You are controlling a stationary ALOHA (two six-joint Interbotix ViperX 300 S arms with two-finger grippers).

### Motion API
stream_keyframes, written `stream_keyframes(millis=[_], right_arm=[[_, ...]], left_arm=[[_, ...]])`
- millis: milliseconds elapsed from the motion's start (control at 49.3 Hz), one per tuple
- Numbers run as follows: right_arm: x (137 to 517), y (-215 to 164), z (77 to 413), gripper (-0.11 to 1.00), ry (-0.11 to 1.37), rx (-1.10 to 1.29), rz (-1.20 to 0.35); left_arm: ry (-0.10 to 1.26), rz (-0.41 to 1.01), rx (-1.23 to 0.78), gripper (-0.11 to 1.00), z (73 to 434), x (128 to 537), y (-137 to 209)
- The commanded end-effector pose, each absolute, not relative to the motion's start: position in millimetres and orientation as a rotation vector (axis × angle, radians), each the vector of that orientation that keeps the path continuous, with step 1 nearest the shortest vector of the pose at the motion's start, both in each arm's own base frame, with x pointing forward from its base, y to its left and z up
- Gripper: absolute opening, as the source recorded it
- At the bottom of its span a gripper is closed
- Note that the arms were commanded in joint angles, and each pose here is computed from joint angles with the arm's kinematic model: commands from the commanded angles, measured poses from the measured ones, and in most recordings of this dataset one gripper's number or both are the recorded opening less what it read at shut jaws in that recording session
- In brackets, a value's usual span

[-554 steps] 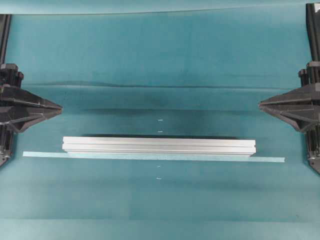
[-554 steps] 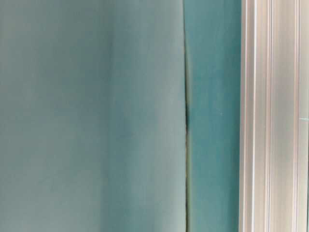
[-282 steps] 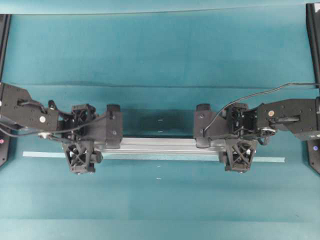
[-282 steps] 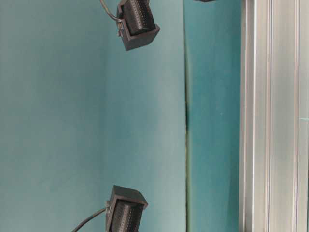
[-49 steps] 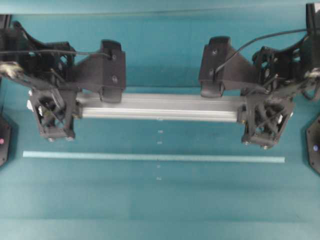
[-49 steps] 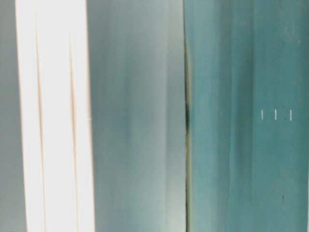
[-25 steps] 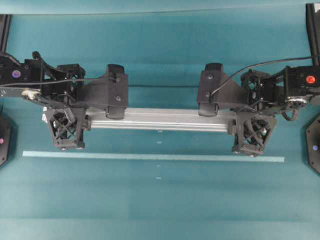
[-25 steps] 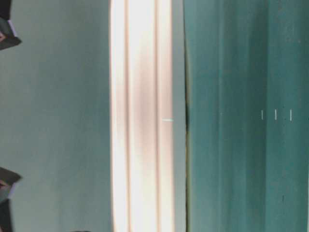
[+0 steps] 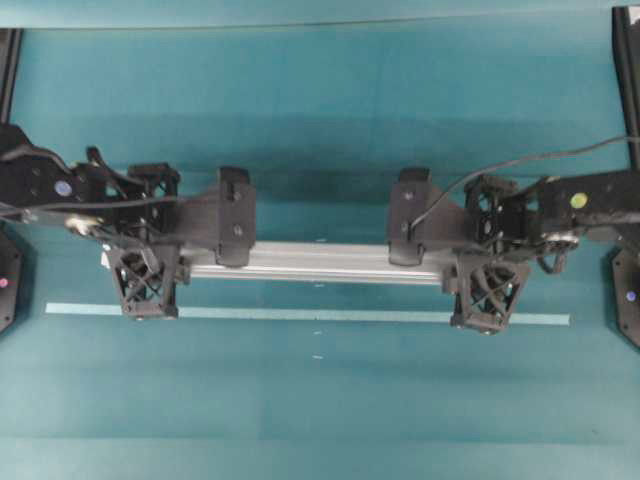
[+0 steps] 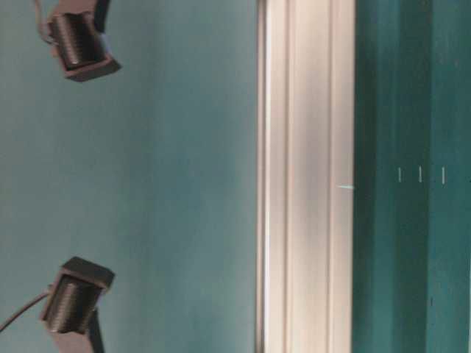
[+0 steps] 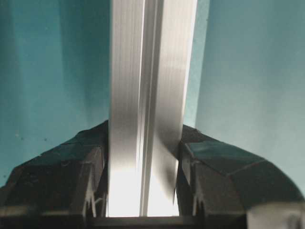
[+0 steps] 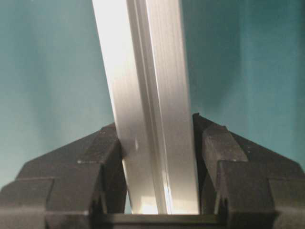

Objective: Lift the metal rail with both hands.
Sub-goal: 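Lower the held rail back down toward the table with both grippers, then set the rail on the table, keeping both grippers closed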

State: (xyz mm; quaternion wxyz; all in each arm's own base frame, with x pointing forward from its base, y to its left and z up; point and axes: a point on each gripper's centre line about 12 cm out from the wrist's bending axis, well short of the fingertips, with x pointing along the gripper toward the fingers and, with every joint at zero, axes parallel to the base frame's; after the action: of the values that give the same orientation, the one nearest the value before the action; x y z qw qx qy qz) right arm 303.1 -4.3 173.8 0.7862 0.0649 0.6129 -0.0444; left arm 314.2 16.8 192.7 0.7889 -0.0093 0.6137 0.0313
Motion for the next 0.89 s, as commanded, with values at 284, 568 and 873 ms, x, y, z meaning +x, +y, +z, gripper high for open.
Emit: stream_keyframes(millis=[284,568,873], right_arm=[[304,-1,140,0.38,1.309,0.145,-0.095],[307,1,131,0.38,1.31,0.139,-0.089],[308,13,118,0.38,1.344,0.115,-0.061]], left_arm=[[1.293,0.056,-0.033,0.28,164,326,4],[1.31,0.058,-0.042,0.28,145,330,1],[1.306,0.056,-0.04,0.28,142,331,0]])
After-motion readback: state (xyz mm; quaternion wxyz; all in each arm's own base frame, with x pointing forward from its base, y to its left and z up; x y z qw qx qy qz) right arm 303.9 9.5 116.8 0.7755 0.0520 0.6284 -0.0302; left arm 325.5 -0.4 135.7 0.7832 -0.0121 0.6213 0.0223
